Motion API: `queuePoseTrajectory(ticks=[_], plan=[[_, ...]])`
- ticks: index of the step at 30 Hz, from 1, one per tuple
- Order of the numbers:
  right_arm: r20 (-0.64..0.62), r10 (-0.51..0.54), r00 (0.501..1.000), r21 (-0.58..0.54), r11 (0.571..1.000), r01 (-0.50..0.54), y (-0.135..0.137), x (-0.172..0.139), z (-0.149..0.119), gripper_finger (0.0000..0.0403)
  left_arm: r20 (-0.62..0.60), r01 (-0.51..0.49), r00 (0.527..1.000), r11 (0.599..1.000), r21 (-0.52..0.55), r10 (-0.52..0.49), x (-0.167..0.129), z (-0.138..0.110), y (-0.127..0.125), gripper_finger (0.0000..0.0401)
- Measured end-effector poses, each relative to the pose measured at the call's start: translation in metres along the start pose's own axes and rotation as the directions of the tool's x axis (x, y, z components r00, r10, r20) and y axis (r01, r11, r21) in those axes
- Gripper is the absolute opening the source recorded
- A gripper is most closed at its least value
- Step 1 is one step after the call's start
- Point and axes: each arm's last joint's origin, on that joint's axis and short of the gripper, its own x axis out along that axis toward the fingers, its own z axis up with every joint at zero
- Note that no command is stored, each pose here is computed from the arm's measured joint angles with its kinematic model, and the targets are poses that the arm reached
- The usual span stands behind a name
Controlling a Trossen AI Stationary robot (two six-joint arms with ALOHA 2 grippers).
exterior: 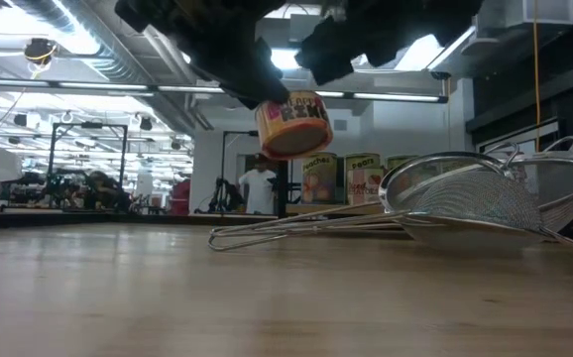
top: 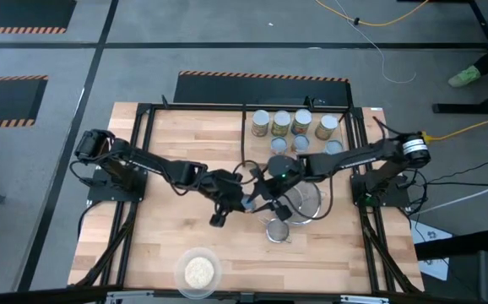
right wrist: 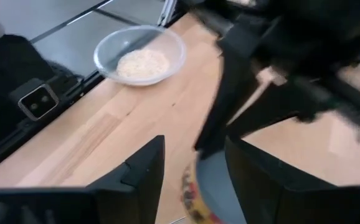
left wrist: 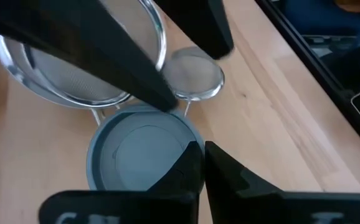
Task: Pick and place cans onto a shelf
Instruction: Put the canned pineapple rings on the shelf
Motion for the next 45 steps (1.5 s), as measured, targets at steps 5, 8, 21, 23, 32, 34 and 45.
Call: queuePoseTrajectory(ticks=[5, 8, 21, 23, 32, 34, 45], plan=[[-0.038, 0.02, 0.999, 0.021, 1.0, -0.019, -0.002, 0.01, -0.01, 0.0172, 0.006, -0.006, 1.0, 1.0, -0.01, 0.006, -0.001, 0.0, 0.004, 0.0003], [-0.054, 0.025, 0.998, 0.028, 0.999, -0.023, -0.002, 0.014, -0.014, 0.0172, 0.01, 0.0, 1.0, 1.0, -0.011, 0.001, -0.001, 0.001, 0.004, 0.0005], [-0.091, 0.035, 0.995, 0.045, 0.999, -0.031, -0.004, 0.022, -0.023, 0.0156, 0.012, 0.0, 1.0, 1.0, -0.012, 0.0, -0.001, 0.001, 0.004, 0.0005], [-0.091, 0.034, 0.995, 0.044, 0.999, -0.03, -0.004, 0.022, -0.022, 0.014, 0.013, 0.001, 1.0, 1.0, -0.012, 0.0, -0.001, 0.001, 0.004, 0.0003], [-0.091, 0.032, 0.995, 0.043, 0.999, -0.028, -0.004, 0.022, -0.022, 0.005, 0.016, -0.007, 1.0, 1.0, -0.008, 0.007, -0.001, 0.001, 0.004, 0.0009], [-0.09, 0.034, 0.995, 0.043, 0.999, -0.031, -0.004, 0.022, -0.022, 0.0033, 0.016, -0.009, 1.0, 1.0, -0.008, 0.009, -0.001, 0.001, 0.005, 0.001], [-0.094, 0.034, 0.995, 0.045, 0.999, -0.03, -0.004, 0.022, -0.023, 0.0015, 0.017, -0.012, 1.0, 1.0, -0.009, 0.012, -0.001, 0.002, 0.005, 0.0019]])
